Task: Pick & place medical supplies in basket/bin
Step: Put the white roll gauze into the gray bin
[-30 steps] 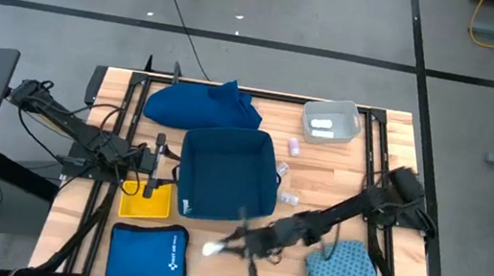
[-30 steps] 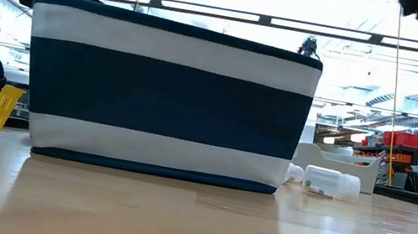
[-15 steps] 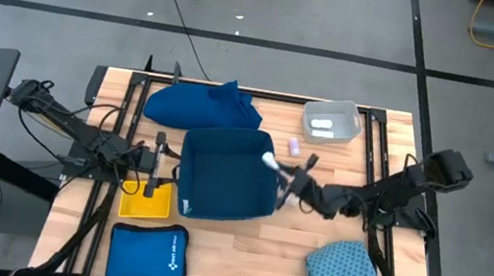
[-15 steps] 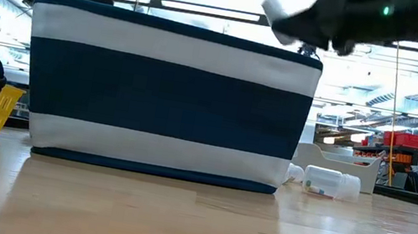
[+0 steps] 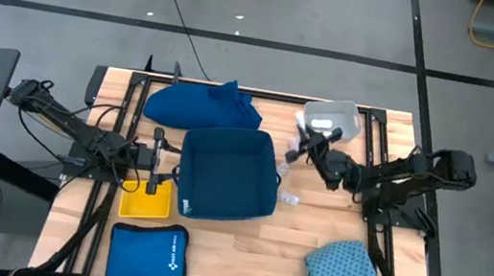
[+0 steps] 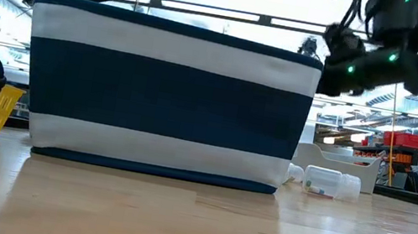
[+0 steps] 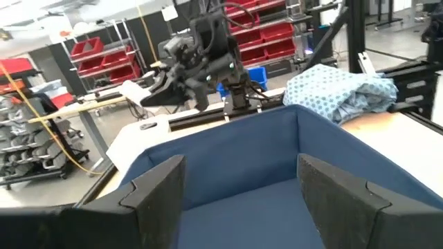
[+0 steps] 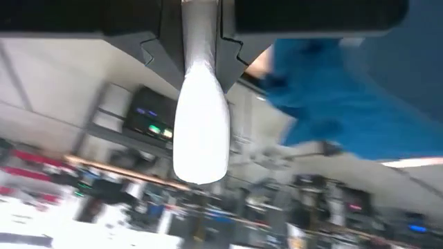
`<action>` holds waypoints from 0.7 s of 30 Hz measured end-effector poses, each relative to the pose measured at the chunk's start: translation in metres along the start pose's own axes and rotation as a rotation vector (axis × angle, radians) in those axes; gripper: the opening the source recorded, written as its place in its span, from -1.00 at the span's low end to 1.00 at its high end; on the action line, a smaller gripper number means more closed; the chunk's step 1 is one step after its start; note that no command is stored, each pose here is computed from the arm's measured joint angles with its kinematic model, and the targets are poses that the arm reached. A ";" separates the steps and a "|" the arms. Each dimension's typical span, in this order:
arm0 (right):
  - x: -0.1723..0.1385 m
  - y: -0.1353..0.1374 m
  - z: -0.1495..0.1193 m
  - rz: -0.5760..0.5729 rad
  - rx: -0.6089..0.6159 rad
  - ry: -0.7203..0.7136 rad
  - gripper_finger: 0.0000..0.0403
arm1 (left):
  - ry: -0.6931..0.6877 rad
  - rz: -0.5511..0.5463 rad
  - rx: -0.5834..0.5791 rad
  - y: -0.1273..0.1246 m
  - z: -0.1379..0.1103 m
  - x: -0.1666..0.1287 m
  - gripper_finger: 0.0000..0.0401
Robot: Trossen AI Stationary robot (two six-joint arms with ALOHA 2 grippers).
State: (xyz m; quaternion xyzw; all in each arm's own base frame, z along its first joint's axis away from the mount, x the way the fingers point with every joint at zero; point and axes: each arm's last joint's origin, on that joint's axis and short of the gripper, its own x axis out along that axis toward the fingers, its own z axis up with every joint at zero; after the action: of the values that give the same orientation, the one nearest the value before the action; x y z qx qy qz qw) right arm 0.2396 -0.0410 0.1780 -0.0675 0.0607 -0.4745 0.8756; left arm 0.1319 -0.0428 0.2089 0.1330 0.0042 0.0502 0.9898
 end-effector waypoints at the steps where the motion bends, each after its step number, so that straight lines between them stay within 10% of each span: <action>1: 0.005 -0.005 -0.002 -0.030 0.004 0.012 -0.79 | 0.002 0.011 0.000 0.000 0.000 0.000 0.40; 21: 0.045 -0.071 -0.046 -0.281 -0.177 0.311 -0.79 | 0.065 0.253 -0.001 0.014 -0.003 0.003 0.39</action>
State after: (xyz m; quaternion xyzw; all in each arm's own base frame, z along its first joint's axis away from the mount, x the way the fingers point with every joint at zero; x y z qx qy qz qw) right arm 0.1974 -0.1199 0.1434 -0.0779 0.2261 -0.5893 0.7717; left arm 0.1335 -0.0280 0.2093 0.1304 0.0195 0.1788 0.9750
